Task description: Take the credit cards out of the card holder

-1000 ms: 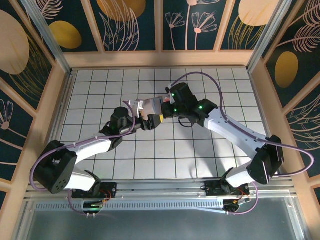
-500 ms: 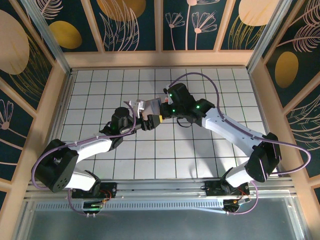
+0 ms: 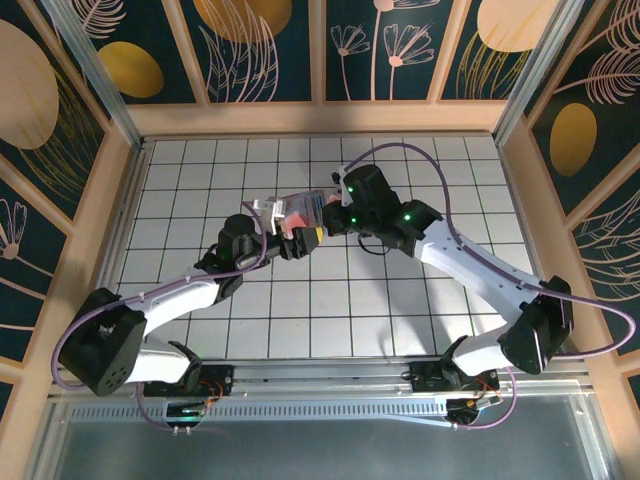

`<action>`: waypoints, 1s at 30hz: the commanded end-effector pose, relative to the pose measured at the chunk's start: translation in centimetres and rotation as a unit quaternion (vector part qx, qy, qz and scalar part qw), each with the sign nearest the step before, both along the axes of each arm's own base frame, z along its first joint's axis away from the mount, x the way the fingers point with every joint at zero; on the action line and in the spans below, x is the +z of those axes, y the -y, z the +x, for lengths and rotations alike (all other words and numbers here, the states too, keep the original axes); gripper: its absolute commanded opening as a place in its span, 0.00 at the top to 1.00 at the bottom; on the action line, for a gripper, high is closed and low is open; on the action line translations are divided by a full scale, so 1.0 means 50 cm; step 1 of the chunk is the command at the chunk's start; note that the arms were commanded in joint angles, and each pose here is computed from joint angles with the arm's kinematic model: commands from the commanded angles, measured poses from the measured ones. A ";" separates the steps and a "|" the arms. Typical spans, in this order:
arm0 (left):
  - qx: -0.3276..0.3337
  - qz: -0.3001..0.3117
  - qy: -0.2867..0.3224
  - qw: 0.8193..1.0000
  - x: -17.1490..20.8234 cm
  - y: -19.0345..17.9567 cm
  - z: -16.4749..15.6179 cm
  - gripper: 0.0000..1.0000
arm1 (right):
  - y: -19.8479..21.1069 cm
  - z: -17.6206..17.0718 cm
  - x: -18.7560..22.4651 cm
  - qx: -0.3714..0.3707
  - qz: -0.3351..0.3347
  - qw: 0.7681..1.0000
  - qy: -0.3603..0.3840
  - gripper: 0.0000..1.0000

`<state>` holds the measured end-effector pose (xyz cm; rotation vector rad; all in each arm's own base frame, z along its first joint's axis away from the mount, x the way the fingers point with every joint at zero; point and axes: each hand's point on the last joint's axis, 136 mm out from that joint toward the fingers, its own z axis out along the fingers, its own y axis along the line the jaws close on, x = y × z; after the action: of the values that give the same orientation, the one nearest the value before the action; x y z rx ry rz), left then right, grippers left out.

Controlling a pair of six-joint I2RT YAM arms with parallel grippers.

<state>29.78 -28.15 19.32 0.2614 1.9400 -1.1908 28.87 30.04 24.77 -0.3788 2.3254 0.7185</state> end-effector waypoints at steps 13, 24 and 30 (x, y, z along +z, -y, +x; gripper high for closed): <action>-0.040 -0.021 0.012 0.999 0.023 0.022 -0.018 0.01 | -0.007 -0.008 0.042 0.023 0.052 0.998 0.020 1.00; -0.062 -0.024 0.024 0.998 0.034 0.026 -0.034 0.01 | -0.006 0.001 0.026 0.010 0.041 0.999 0.012 1.00; -0.034 -0.005 0.019 0.999 0.020 0.017 -0.013 0.01 | -0.024 -0.005 0.026 0.026 0.054 0.998 0.006 1.00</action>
<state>28.62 -28.96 19.75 0.3382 1.9231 -1.2631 28.34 30.27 25.09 -0.3898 2.3065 0.8068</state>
